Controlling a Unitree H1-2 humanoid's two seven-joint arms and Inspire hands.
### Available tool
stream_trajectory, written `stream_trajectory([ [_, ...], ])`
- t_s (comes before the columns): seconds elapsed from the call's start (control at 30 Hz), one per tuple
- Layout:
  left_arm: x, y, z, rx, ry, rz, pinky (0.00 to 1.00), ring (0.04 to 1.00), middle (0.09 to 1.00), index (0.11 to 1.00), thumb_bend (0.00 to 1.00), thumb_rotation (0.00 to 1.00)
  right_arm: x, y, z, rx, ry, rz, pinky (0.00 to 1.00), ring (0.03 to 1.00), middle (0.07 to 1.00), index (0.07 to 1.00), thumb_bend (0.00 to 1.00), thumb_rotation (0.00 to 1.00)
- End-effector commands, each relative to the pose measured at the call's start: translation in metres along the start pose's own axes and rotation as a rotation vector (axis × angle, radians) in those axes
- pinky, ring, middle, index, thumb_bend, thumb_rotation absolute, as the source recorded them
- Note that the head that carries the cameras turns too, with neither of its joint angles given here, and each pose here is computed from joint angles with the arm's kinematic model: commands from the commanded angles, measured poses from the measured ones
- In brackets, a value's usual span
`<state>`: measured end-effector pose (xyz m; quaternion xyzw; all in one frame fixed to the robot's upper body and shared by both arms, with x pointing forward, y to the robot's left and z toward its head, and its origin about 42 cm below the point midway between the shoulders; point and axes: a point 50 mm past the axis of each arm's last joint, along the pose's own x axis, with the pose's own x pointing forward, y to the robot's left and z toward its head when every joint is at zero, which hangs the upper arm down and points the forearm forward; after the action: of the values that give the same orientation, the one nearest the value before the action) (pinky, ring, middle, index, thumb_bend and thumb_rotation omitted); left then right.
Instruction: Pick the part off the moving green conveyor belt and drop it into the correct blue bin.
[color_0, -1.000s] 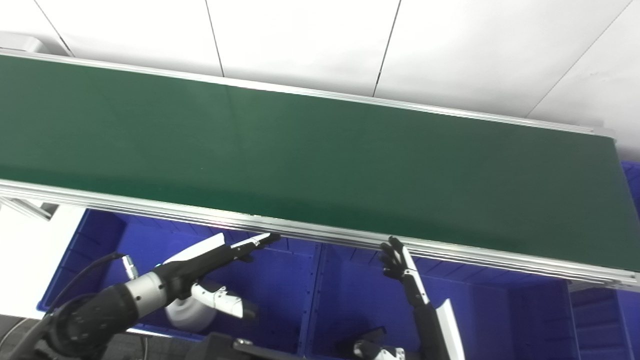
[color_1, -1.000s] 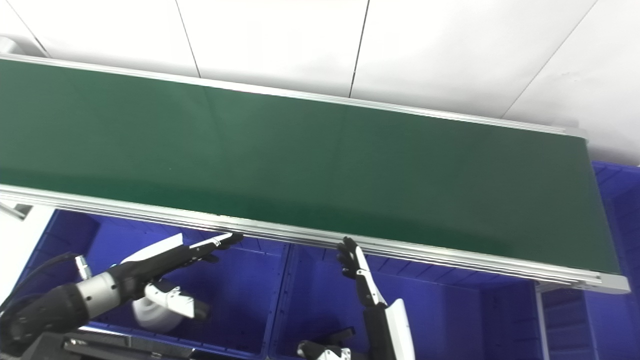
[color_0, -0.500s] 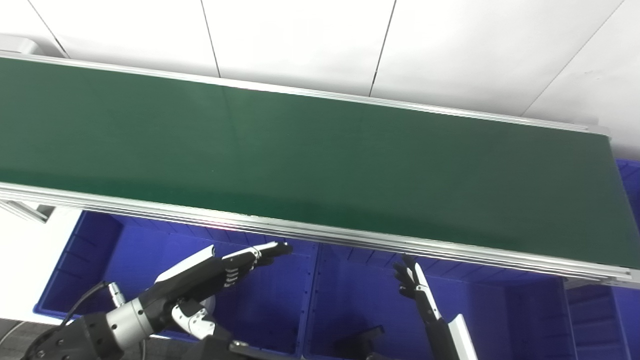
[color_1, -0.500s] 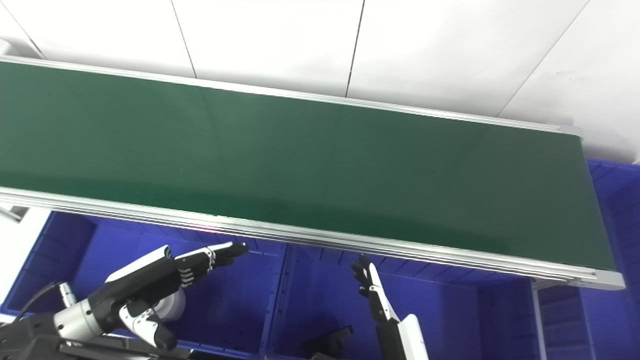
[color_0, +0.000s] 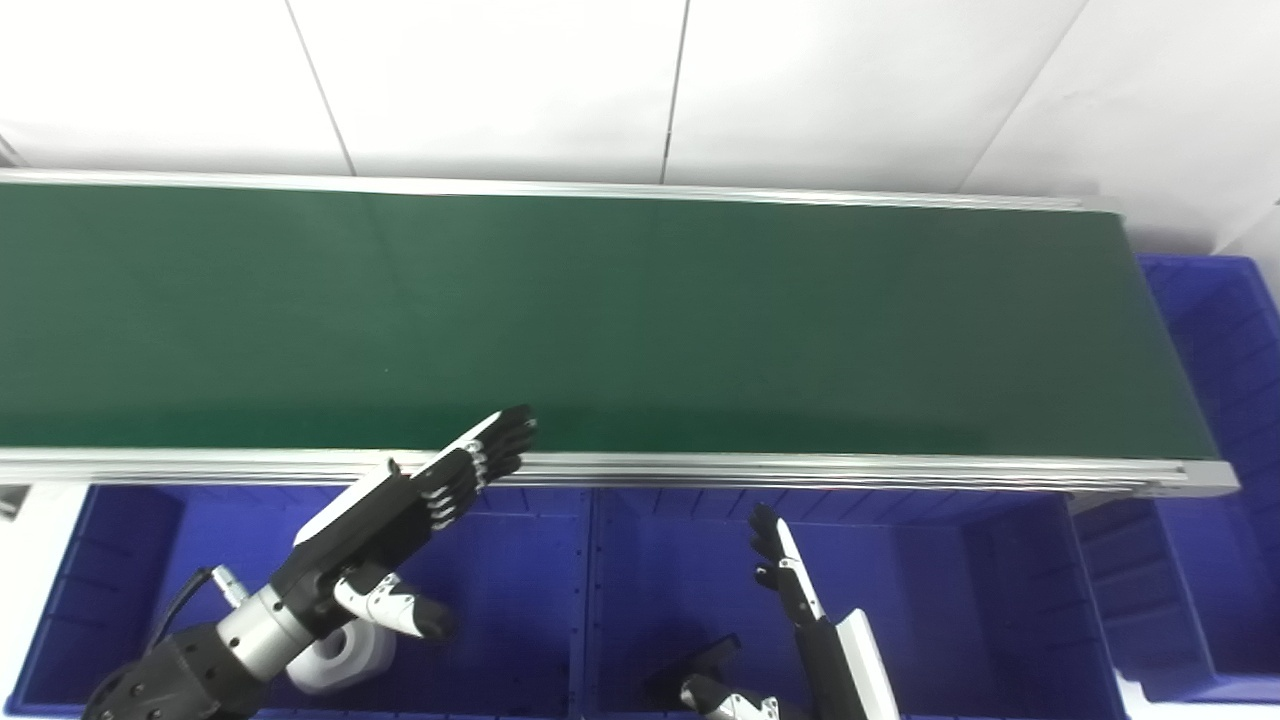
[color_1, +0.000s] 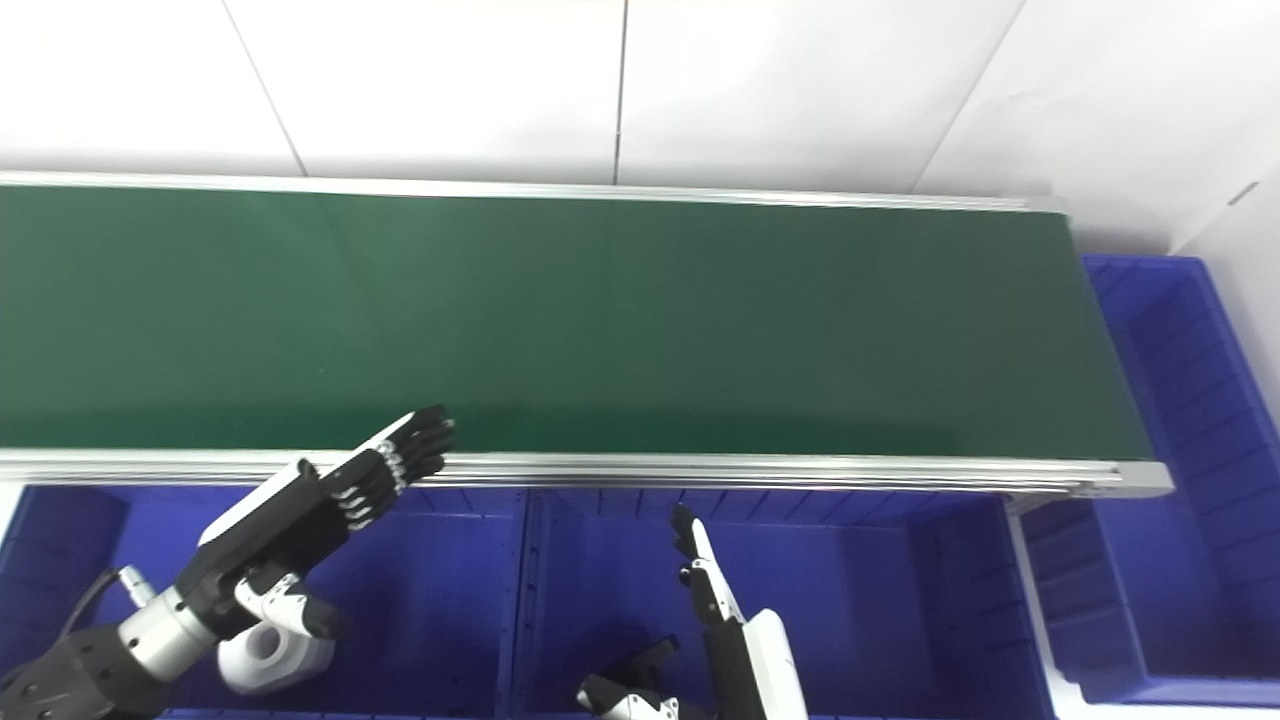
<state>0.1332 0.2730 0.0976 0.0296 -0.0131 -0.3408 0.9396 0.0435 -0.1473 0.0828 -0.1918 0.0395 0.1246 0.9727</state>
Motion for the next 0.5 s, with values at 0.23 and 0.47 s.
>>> stream_trajectory([
  [0.23,-0.006,0.009,0.003,0.01,-0.023,-0.035,1.0,1.0,1.0,1.0,0.96,0.51,0.011,0.013,0.012,0.022,-0.02,-0.032,0.82,0.917,0.967,1.0,0.86,0.76],
  [0.47,-0.015,-0.001,0.006,0.028,0.032,-0.018,1.0,1.0,1.0,1.0,0.97,0.53,0.018,0.009,0.011,0.029,-0.049,-0.004,0.74,0.917,0.981,1.0,0.84,0.76],
])
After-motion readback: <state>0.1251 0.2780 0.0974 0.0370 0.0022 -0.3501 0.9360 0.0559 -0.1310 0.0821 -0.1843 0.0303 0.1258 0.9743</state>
